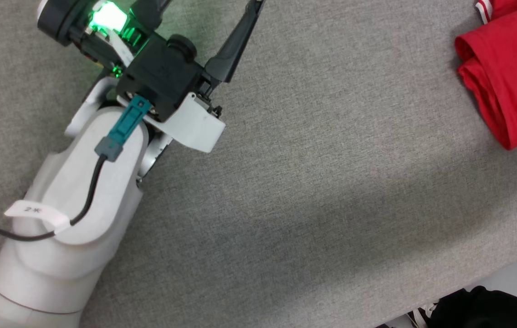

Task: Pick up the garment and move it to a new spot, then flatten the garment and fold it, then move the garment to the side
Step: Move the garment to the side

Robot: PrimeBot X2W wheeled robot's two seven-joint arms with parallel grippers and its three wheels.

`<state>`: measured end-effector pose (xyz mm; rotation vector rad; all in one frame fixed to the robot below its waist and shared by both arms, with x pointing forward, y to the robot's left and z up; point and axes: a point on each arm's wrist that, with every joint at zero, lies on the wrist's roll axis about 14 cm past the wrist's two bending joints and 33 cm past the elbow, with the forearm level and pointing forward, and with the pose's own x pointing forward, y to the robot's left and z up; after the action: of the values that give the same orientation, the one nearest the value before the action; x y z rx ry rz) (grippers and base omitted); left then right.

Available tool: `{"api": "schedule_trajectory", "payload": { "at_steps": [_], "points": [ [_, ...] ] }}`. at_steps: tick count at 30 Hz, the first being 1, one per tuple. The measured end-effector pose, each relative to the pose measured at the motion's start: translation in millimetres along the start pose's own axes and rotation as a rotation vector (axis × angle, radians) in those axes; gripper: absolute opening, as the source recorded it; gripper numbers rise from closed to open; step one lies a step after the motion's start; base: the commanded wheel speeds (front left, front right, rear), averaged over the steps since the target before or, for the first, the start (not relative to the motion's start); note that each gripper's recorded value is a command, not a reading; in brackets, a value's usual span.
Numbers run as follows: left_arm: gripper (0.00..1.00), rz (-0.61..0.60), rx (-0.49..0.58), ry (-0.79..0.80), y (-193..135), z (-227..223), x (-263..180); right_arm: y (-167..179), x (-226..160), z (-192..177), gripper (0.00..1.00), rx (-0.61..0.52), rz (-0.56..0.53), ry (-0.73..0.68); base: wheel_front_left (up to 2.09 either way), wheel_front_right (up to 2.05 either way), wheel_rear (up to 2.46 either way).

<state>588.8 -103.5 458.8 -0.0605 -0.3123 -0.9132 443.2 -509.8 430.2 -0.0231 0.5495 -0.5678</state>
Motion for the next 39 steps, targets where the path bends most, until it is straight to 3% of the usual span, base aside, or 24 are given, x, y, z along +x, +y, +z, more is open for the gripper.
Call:
{"api": "schedule_trajectory", "payload": {
  "at_steps": [17,19,20,21,28,39],
  "points": [
    [1.00,-0.019,-0.005,0.015,-1.7,-12.7,-0.4,1.0,8.6,-21.2,0.00,-0.029,-0.055,-0.007,0.00,0.00,0.00],
    [1.00,-0.017,-0.005,0.015,-0.8,-11.9,-0.6,-1.7,8.5,-21.4,0.43,-0.031,-0.068,-0.017,0.00,0.00,0.00],
    [1.00,-0.014,-0.004,0.016,-0.2,-11.2,-0.8,-2.7,8.1,-20.7,0.84,-0.034,-0.072,-0.021,0.00,0.00,0.00],
    [1.00,-0.009,-0.007,0.018,0.5,-10.3,-1.2,-3.2,7.5,-19.2,1.00,-0.039,-0.072,-0.027,0.00,0.00,0.00],
    [1.00,0.044,-0.022,0.049,2.7,-1.3,-15.2,-8.8,-3.7,-5.5,1.00,-0.119,-0.054,-0.059,0.00,0.00,0.00],
    [1.00,0.176,-0.073,0.142,-4.1,22.0,-72.6,32.1,-31.1,22.9,1.00,-0.220,0.142,-0.170,0.00,0.00,0.00]
  ]
}}
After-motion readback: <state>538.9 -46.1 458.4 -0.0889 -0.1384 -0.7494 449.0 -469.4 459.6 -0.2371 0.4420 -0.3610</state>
